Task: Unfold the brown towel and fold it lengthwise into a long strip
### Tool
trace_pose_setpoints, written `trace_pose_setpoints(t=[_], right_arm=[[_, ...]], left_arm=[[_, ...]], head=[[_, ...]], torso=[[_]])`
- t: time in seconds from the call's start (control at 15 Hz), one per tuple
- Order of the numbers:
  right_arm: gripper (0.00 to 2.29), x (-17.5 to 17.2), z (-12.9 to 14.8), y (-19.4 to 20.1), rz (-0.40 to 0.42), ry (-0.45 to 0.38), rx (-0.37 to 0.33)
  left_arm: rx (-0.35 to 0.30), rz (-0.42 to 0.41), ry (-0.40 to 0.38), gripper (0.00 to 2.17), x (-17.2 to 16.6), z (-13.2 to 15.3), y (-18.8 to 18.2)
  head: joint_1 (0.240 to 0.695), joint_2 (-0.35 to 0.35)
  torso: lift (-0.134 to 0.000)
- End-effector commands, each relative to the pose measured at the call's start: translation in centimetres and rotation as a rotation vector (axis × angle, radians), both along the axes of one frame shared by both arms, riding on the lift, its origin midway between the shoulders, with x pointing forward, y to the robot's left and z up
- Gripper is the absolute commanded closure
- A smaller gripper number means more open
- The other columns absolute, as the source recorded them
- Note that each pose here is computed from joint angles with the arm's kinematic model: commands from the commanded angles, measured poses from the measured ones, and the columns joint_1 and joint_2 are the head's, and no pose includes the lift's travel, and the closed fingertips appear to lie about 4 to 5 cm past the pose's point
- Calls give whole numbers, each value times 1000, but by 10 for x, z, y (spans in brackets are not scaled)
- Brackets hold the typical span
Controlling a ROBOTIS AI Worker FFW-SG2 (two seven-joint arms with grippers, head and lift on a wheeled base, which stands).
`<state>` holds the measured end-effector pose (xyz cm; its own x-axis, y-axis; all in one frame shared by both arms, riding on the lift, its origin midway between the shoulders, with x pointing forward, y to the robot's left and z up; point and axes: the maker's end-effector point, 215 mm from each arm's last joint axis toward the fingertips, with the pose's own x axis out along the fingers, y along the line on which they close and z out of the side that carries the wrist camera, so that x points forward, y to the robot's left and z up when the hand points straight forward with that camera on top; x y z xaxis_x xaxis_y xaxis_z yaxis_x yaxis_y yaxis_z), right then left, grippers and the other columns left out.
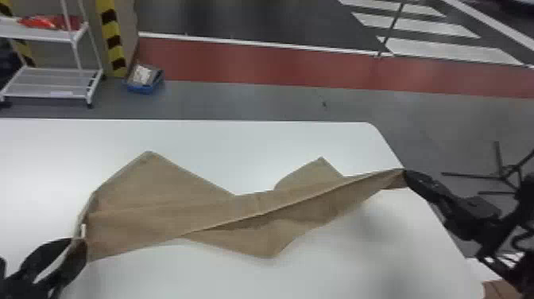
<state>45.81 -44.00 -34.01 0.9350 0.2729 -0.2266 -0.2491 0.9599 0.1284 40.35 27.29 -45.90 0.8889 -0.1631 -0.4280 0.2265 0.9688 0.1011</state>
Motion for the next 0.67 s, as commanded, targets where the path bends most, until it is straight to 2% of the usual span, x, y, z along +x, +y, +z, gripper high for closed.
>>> trace_pose_setpoints(t=[0.0, 0.07, 0.13, 0.33, 0.47, 0.6], right_arm=[[1362, -6, -1, -6, -12, -1, 3], [1362, -7, -1, -8, -14, -1, 3], [1362, -8, 1, -10, -16, -4, 0], [1362, -9, 6, -8, -11, -13, -4], [1362, -7, 22, 2, 18, -31, 0], [1362, 9, 43, 11, 39, -26, -14]], left_arm=[[2, 6, 4, 1430, -1, 1, 3], [-3, 16, -2, 1659, 1, 4, 5], [-7, 24, 14, 1740, 0, 4, 8], [-9, 37, 45, 1744, -1, 19, 11], [-33, 59, 24, 1740, 5, 50, 19], [-46, 88, 23, 1740, 23, 74, 25]], head=[[695, -214], [695, -218], [695, -219], [695, -221], [695, -216], [695, -202]], torso=[[-114], [-114], [-114], [-114], [-114], [-114]])
